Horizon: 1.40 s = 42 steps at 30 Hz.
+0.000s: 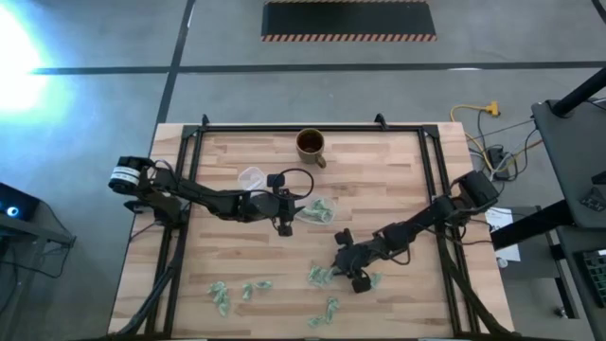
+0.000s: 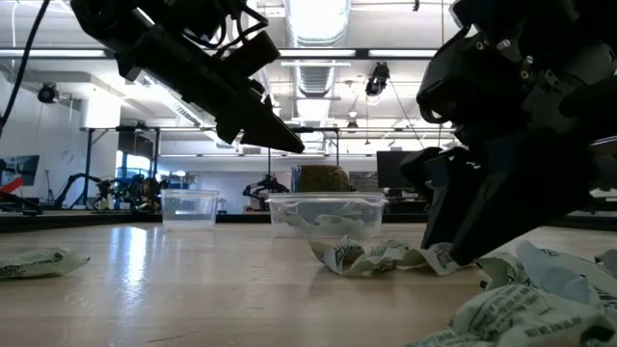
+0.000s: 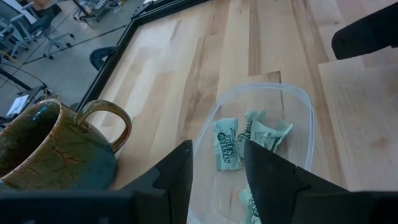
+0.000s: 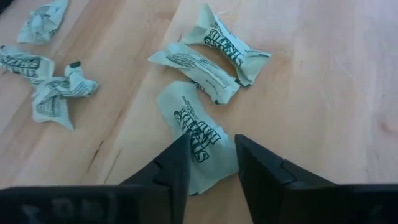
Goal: Pick and place Stevia / Truvia into bins
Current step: Put the green stevia packet into the transparent container
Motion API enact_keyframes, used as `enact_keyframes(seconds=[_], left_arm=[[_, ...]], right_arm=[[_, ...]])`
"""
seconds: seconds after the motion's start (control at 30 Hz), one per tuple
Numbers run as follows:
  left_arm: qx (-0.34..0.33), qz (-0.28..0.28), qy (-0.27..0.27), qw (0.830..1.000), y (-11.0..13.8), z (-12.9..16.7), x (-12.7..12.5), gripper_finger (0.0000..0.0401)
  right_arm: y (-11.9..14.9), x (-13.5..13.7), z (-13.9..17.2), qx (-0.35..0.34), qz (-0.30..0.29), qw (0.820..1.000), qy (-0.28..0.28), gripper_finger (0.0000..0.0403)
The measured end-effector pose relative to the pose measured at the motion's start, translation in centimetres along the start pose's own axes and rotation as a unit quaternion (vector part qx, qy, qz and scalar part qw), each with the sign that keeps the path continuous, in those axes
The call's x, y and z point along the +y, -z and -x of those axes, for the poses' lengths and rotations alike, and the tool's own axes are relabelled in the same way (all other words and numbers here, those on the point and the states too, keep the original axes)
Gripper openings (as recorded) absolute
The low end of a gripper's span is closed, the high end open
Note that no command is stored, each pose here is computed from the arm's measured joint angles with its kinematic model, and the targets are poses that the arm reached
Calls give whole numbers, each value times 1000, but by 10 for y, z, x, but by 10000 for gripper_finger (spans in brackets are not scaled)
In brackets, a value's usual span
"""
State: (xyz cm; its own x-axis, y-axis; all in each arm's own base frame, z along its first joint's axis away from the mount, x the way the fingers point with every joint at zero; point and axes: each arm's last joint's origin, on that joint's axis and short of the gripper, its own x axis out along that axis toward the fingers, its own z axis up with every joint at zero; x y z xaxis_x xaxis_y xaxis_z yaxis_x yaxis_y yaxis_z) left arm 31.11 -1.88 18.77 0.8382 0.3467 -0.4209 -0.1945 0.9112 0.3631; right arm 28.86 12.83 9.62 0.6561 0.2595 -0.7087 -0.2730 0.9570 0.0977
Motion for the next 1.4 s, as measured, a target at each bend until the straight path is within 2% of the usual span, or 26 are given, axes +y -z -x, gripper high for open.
enact_keyframes(seconds=[0.3,0.6,0.7,0.83,1.07,1.17,1.3,1.4], left_arm=[[0,0,0,1000,0,0,0,128],[-2,0,0,1000,0,0,0,128],[-2,0,-1,1000,0,0,0,128],[-1,-4,0,1000,0,0,0,128],[1,-6,-1,1000,0,0,0,128],[8,-9,-4,1000,1,0,0,128],[51,-24,5,998,8,5,1,128],[83,-14,12,996,10,17,3,128]], right_arm=[[0,3,2,-1,13,1000,8,18],[-6,3,16,5,13,1000,16,18],[-11,2,26,-1,16,999,44,18],[-20,-1,43,-17,38,993,109,18],[-33,-18,63,-50,81,956,279,18],[-36,-31,64,-48,74,946,313,18],[-35,-52,64,-39,44,939,340,18],[-35,-64,65,-34,30,934,354,18]])
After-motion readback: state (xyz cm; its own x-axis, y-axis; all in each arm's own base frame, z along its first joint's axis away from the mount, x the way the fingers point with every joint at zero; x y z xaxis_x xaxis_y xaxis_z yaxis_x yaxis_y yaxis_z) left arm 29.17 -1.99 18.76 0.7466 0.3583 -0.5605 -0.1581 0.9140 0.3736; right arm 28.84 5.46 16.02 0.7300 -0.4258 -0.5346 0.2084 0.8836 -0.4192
